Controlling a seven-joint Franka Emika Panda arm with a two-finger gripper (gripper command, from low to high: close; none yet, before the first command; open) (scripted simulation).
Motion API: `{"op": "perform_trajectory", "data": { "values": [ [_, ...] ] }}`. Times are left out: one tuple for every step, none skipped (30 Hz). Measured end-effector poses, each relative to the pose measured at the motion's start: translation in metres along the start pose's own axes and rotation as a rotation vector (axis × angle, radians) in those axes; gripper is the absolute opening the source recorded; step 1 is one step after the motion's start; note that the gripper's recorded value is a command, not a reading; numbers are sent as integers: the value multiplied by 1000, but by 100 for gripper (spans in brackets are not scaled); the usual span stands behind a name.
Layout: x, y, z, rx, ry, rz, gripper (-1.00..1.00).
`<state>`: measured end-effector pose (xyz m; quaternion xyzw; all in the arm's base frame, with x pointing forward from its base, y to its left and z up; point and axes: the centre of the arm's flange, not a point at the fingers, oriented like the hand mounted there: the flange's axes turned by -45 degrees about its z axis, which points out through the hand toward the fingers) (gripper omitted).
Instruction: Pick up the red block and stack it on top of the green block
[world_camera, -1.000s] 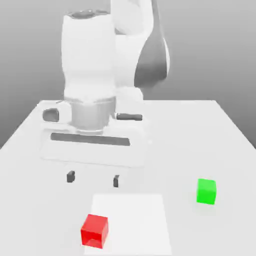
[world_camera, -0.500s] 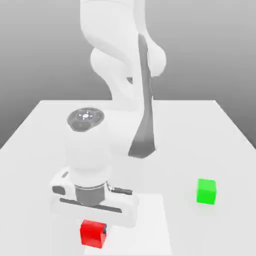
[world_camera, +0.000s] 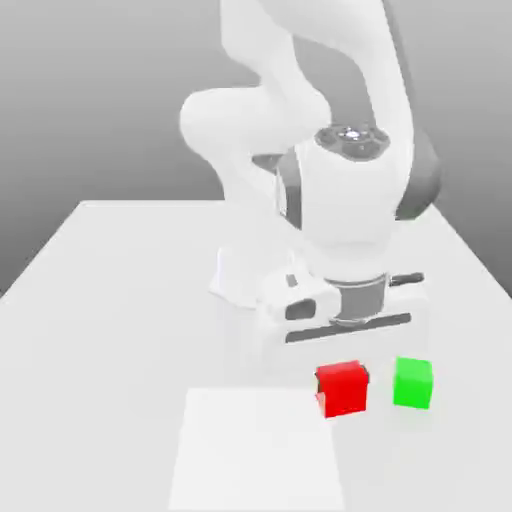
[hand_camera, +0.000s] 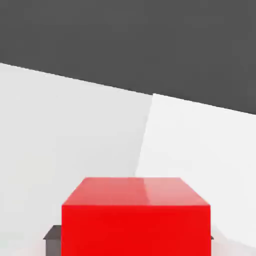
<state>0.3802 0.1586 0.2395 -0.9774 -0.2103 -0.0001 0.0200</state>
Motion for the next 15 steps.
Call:
{"op": "perform_trajectory", "data": {
  "values": [
    [-6,-20,-1,-3,-2,-60,-100],
    [-12,-38,-2,-7,-4,-118,-100],
    [-19,-54,-3,-13,-7,-174,-100],
    [-27,-69,-4,-20,-10,-228,-100],
    [-35,-84,-3,-28,-13,-282,-100],
    [-39,-90,1,-34,-14,-308,-100],
    [-40,-93,8,-38,-14,-321,-100],
    [-40,-95,16,-39,-14,-328,-100],
    [-41,-95,25,-41,-14,-329,-100],
    [-41,-95,34,-42,-14,-331,-100],
    [-41,-95,43,-41,-14,-332,-100],
    [-42,-95,53,-40,-14,-333,-100],
    [-43,-95,59,-39,-15,-335,100],
    [-43,-95,59,-39,-15,-335,100],
    [-43,-95,59,-39,-15,-335,100]
  ]
}}
